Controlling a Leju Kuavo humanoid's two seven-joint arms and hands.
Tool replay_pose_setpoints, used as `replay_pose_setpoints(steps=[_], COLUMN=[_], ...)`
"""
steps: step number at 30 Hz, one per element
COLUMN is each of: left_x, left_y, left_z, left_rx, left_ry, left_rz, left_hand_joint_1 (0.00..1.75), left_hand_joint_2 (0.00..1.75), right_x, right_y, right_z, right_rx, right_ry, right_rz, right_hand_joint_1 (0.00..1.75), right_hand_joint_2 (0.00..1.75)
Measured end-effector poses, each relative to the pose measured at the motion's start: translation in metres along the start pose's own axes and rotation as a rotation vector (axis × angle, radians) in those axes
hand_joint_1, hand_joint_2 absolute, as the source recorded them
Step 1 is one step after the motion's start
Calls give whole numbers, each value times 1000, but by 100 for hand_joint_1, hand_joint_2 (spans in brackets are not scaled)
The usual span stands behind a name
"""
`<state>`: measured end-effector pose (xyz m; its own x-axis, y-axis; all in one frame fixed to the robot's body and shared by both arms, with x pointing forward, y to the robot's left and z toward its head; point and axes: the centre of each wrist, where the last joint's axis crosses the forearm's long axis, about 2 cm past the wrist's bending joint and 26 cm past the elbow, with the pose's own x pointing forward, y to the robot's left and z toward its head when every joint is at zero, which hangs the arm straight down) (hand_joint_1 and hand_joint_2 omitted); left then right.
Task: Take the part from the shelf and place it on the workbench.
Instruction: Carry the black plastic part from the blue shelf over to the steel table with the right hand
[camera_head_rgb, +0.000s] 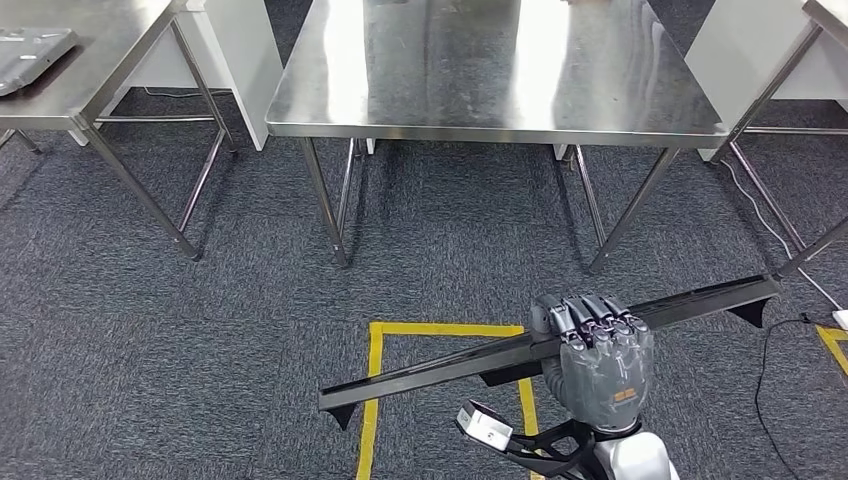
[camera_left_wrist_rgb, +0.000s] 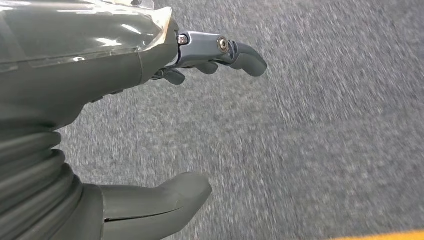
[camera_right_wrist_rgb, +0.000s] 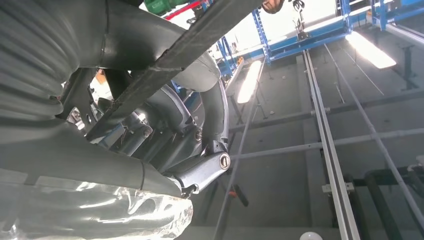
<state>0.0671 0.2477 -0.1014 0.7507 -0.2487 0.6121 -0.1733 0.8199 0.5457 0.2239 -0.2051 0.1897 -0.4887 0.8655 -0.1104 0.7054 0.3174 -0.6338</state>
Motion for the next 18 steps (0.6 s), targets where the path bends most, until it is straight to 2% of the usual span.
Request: replay_pose_setpoints(steps=[13,18], left_x=[0,0], left_y=[-1,-1], left_z=[1,1], left_rx=[8,0], left_ry=[10,55], left_rz=[10,27], left_hand_joint_1=[0,0], left_hand_joint_2=[175,175], right_x=[-4,-8], right_y=[1,2], right_z=[-3,-7], right_rx=[-13,-19], right_ry=[-2,5], right_rz=[-26,-26], right_hand_joint_1=[175,175], right_hand_joint_2=[175,175])
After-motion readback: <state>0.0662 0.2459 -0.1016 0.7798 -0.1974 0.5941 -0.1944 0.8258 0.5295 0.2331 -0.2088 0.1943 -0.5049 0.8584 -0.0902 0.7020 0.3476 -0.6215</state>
